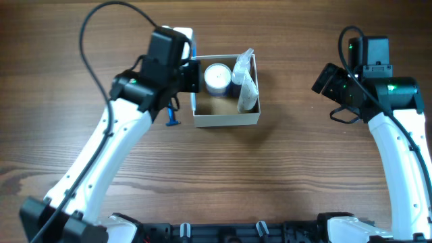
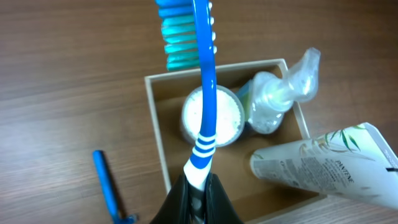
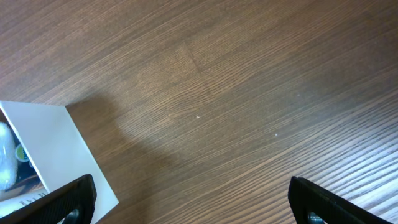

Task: Pack container
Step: 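Place the toothbrush into the box with the left gripper, then grasp the blue razor handle with the left gripper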

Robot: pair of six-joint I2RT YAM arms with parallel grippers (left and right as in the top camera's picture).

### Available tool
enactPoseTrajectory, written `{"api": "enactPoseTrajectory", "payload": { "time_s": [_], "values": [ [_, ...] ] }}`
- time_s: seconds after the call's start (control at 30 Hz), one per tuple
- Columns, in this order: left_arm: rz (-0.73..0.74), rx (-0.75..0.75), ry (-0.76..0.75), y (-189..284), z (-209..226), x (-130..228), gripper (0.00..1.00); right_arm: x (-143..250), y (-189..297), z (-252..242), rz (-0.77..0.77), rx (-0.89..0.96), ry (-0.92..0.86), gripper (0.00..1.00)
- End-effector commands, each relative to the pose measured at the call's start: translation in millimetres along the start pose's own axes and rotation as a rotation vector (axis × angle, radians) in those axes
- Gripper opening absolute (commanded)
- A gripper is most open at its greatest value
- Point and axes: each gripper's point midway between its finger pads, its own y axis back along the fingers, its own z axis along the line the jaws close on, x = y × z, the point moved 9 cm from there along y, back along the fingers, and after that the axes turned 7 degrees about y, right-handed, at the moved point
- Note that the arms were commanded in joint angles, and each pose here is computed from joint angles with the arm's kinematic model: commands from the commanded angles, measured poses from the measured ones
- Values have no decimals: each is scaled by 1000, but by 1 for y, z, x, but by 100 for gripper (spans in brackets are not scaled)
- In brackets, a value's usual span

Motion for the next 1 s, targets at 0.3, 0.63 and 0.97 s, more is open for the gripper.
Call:
{"api": "enactPoseTrajectory", "payload": {
  "time_s": [0.3, 0.63, 0.97],
  "values": [
    [213, -97, 43, -102, 11, 32, 10, -3, 1, -1, -11, 12, -19, 100],
    [229, -180, 112, -71, 44, 24, 49, -3, 1, -1, -11, 12, -19, 100],
    [276, -296, 291, -83, 113, 28, 51, -3, 1, -1, -11, 12, -19, 100]
  ]
}}
